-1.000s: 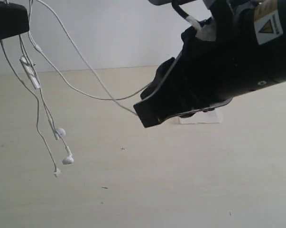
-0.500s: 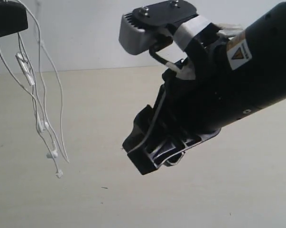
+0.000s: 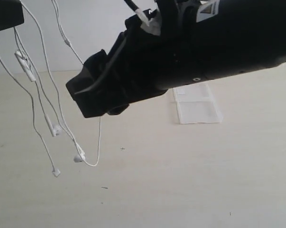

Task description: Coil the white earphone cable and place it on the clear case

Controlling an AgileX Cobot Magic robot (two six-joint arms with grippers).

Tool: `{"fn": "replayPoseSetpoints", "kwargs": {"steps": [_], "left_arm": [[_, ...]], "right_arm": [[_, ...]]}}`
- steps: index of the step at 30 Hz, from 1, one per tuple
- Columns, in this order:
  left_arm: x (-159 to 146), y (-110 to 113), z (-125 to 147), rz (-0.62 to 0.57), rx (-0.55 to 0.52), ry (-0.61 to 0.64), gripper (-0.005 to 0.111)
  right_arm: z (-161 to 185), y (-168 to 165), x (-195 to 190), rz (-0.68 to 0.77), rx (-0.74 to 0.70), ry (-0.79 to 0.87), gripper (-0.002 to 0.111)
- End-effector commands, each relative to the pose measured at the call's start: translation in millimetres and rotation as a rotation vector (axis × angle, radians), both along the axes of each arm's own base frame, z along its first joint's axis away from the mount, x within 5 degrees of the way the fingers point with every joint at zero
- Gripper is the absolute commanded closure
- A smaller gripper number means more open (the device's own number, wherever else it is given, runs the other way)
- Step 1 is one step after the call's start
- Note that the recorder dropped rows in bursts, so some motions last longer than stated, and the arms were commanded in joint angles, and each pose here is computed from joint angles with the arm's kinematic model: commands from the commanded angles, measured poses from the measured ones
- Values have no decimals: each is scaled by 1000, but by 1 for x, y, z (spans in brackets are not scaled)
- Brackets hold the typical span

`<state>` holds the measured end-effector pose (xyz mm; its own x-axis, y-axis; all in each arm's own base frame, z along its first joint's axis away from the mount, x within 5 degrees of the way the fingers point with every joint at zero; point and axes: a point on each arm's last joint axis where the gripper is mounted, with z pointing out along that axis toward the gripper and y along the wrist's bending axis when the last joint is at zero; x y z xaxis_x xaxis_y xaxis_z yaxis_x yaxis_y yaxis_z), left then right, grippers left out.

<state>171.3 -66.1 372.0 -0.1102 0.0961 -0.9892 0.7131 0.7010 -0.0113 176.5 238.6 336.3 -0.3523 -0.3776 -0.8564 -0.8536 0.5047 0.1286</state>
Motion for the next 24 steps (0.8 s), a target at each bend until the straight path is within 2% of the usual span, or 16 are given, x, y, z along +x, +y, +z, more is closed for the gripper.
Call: {"fn": "replayPoseSetpoints", "kwargs": {"steps": [1,5,12,24], "left_arm": [[-1,3,6,47,-14,-26,107],[-1,3,6,49,-14,-27,107],[0,3,6,59,-14,-28,107],[0,3,6,59,-18,-25,107]], "right_arm": [[-15,13,8,-3,15,28,47],[-27,25,14,-5,29,50,46],[-33,31,25,-45,55,-15,30],[-32,31,26,-27,40,-64,30]]}}
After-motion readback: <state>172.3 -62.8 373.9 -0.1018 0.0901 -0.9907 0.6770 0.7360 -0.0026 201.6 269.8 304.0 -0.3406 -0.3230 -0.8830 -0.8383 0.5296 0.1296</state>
